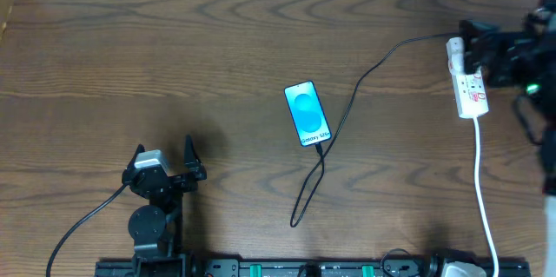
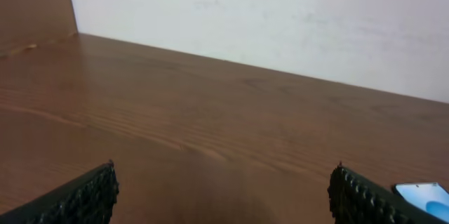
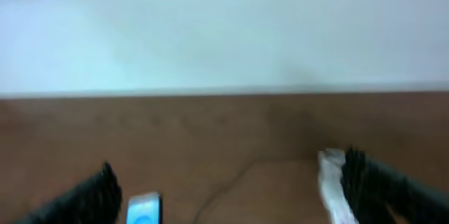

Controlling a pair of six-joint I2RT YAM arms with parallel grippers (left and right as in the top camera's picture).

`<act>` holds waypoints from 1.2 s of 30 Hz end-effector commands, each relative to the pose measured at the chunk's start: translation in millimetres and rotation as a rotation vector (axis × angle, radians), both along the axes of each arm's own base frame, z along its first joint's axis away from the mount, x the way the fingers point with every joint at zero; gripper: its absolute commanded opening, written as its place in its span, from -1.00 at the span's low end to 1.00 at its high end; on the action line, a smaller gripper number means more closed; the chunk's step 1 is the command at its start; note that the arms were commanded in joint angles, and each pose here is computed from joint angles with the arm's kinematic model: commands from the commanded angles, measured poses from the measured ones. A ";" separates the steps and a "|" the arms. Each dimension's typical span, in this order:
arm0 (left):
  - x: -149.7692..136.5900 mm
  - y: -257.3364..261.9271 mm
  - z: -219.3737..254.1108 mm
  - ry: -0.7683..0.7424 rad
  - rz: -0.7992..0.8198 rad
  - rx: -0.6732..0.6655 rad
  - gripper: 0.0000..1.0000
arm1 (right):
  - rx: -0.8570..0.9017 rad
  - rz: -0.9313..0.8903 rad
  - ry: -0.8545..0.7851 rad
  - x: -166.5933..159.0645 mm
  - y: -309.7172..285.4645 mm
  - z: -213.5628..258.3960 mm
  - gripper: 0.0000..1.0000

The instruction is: Plug charger to phone and switch on socket

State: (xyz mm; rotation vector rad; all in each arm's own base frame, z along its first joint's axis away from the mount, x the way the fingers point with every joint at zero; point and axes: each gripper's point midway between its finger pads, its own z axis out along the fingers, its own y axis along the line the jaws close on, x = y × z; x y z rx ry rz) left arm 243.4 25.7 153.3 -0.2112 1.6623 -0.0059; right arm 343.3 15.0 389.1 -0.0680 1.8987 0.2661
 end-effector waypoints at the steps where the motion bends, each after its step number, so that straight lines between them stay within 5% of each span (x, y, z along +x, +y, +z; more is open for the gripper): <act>1: -1.3 2.7 -17.5 0.056 0.011 0.017 0.90 | 0.000 0.039 -0.007 -5.3 15.0 -40.3 0.98; 11: -1.3 2.7 -17.5 0.056 0.011 0.018 0.90 | -0.021 0.091 -0.329 -32.2 33.5 -128.9 0.99; 19: -1.3 2.7 -17.5 0.056 0.011 0.017 0.90 | -0.038 0.073 -0.578 -75.6 32.1 -152.6 0.98; 36: -1.3 2.7 -17.5 0.056 0.011 0.018 0.90 | -0.039 -0.005 -0.341 -90.6 18.9 -210.8 0.99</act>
